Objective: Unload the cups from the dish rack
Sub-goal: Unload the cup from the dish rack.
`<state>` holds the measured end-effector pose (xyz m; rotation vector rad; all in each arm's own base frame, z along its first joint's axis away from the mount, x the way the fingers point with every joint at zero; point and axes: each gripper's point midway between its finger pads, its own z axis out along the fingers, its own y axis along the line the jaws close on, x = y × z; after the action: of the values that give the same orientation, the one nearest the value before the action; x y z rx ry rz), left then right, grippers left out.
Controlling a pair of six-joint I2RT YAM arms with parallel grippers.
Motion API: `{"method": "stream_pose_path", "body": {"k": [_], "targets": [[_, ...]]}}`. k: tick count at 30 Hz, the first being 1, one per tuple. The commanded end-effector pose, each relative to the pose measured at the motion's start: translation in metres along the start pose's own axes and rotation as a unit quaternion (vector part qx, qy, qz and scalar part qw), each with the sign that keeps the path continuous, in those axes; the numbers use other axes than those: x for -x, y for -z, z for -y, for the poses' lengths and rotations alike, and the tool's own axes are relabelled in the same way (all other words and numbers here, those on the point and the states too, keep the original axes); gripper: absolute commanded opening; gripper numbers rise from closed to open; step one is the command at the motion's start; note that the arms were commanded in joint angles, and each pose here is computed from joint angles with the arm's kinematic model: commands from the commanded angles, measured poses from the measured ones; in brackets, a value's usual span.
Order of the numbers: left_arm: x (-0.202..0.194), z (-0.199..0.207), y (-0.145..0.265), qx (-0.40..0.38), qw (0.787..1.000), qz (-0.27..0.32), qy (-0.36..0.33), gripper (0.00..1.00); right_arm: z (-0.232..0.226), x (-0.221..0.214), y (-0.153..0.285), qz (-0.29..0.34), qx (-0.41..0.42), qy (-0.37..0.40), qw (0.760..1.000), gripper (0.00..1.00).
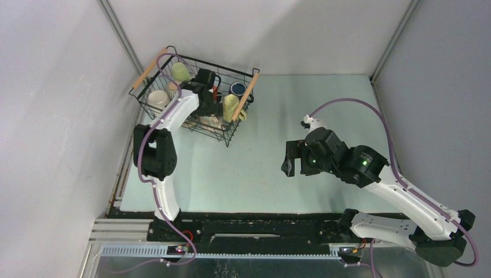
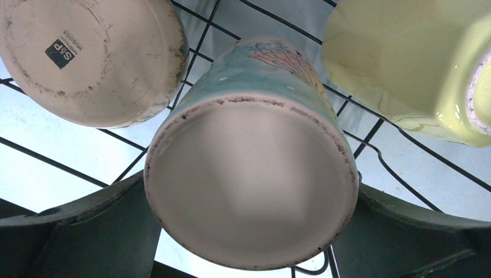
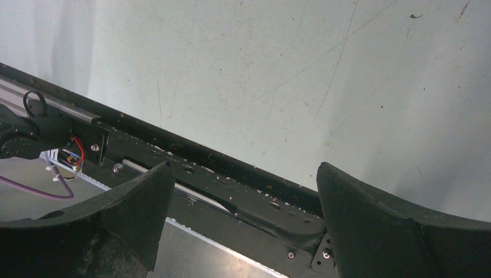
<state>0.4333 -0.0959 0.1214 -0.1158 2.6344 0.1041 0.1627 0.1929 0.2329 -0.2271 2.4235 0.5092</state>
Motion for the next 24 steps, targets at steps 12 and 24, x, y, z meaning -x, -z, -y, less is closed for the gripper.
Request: {"method": "stream_pose_path", "body": {"k": [12,24], "targets": [[0.042,0.004,0.023,-0.030,0.998,0.056,0.002,1.00,-0.005,0.001,-0.006,-0.001,0.001,0.000,1.000,1.00],[0.042,0.007,0.013,-0.031,0.998,0.049,-0.001,0.88,-0.004,-0.001,-0.009,-0.006,-0.006,0.005,1.000,1.00]]}}
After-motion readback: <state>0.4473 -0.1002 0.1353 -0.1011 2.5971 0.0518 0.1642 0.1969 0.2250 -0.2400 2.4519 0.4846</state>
